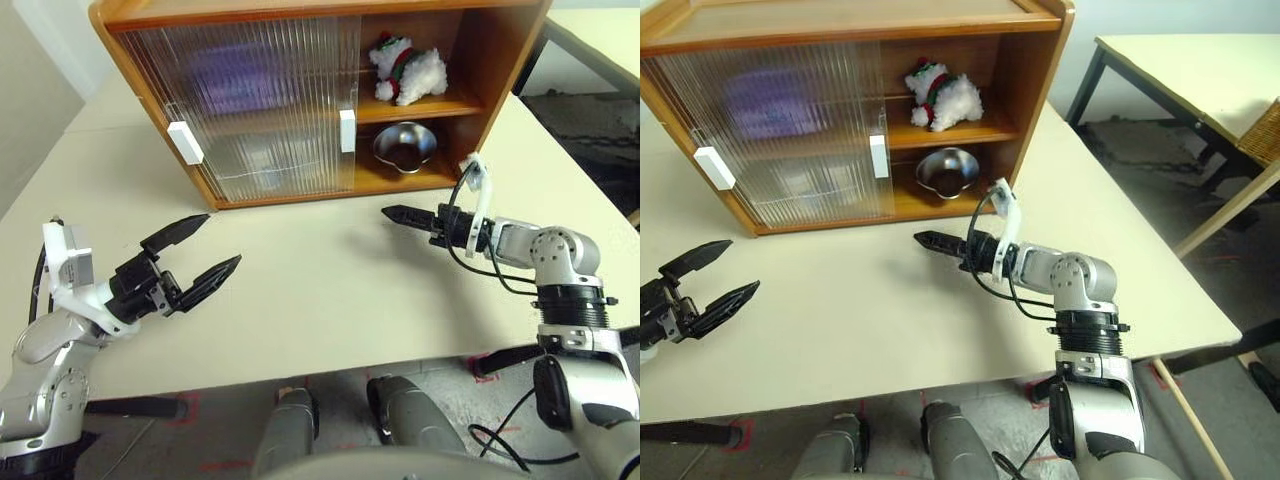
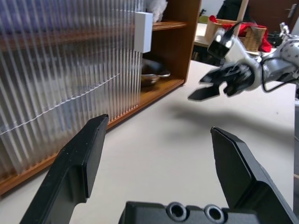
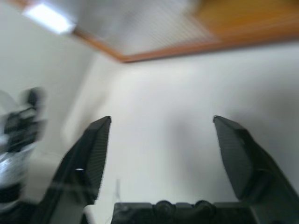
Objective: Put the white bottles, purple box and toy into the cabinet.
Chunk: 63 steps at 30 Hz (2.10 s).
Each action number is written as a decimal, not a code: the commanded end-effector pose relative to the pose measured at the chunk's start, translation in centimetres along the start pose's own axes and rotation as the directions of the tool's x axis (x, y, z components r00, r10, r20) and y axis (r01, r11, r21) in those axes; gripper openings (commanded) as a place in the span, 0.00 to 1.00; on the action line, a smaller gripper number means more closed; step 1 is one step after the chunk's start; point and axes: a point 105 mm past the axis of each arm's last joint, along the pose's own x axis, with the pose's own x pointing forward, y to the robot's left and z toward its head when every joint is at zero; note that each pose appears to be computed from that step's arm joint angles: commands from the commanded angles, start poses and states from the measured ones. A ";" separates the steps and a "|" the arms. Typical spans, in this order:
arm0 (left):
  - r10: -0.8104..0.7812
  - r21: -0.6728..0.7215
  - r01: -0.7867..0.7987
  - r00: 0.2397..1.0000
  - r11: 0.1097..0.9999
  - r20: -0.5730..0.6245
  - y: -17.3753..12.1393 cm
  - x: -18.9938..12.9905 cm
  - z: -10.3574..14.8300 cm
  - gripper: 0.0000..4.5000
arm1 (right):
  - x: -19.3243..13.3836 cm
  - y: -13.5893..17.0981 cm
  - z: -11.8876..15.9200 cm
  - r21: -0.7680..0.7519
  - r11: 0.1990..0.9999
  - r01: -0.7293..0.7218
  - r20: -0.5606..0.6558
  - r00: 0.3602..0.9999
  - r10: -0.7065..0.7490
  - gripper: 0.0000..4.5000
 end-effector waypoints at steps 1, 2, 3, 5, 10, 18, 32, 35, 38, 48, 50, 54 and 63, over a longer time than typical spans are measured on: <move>0.009 0.005 -0.009 1.000 1.000 -0.019 0.3 -0.5 -0.1 1.00 | 1.0 2.1 0.4 -0.026 0.998 -0.062 0.010 0.998 0.062 0.71; 0.011 0.006 -0.011 1.000 1.000 -0.020 0.3 -0.6 -0.1 1.00 | 1.4 2.5 0.7 -0.028 0.997 -0.068 0.030 0.997 0.068 0.62; 0.014 0.007 -0.014 1.000 1.000 -0.021 0.3 -0.7 -0.1 1.00 | 1.9 2.9 1.0 -0.030 0.997 -0.074 0.049 0.996 0.076 0.53; 0.021 0.008 -0.021 1.000 1.000 -0.024 0.3 -0.8 -0.1 1.00 | 2.8 3.4 1.4 -0.042 0.996 -0.082 0.082 0.993 0.085 0.36; 0.031 0.011 -0.031 0.999 0.999 -0.028 0.2 -1.1 0.0 1.00 | 5.4 4.1 2.3 -0.044 0.997 -0.066 0.171 0.983 0.073 0.01; 0.047 0.011 -0.047 0.998 0.999 -0.030 0.0 -1.2 0.0 1.00 | 8.6 5.1 3.9 -0.063 0.995 -0.080 0.238 0.967 0.093 0.01; 0.050 0.004 -0.050 0.998 0.999 -0.028 -0.1 -1.0 -0.2 1.00 | 10.9 4.7 5.8 -0.075 0.997 -0.021 0.334 0.941 0.045 0.01; 0.051 0.001 -0.051 0.998 0.999 -0.030 -0.2 -1.0 -0.2 1.00 | 11.0 4.1 6.6 -0.080 0.997 0.013 0.374 0.927 0.018 0.01; 0.053 0.002 -0.053 0.998 0.999 -0.029 -0.1 -1.1 -0.2 1.00 | 10.9 3.8 7.3 -0.090 0.995 0.038 0.401 0.916 0.001 0.01; 0.044 -0.001 -0.044 0.999 0.999 -0.026 -0.1 -0.8 -0.3 1.00 | 9.9 3.2 8.5 -0.148 0.983 0.108 0.469 0.883 -0.027 0.01; 0.043 -0.001 -0.043 0.999 0.999 -0.025 -0.1 -0.7 -0.3 1.00 | 9.6 3.0 8.6 -0.143 0.982 0.123 0.486 0.873 -0.038 0.01; 0.041 -0.002 -0.041 0.999 0.999 -0.026 0.0 -0.7 -0.3 1.00 | 9.0 2.3 8.8 -0.139 0.978 0.156 0.508 0.859 -0.065 0.01; 0.038 -0.005 -0.038 0.999 0.999 -0.030 0.0 -0.8 -0.4 1.00 | 7.2 1.0 9.5 -0.148 0.959 0.241 0.566 0.816 -0.118 0.01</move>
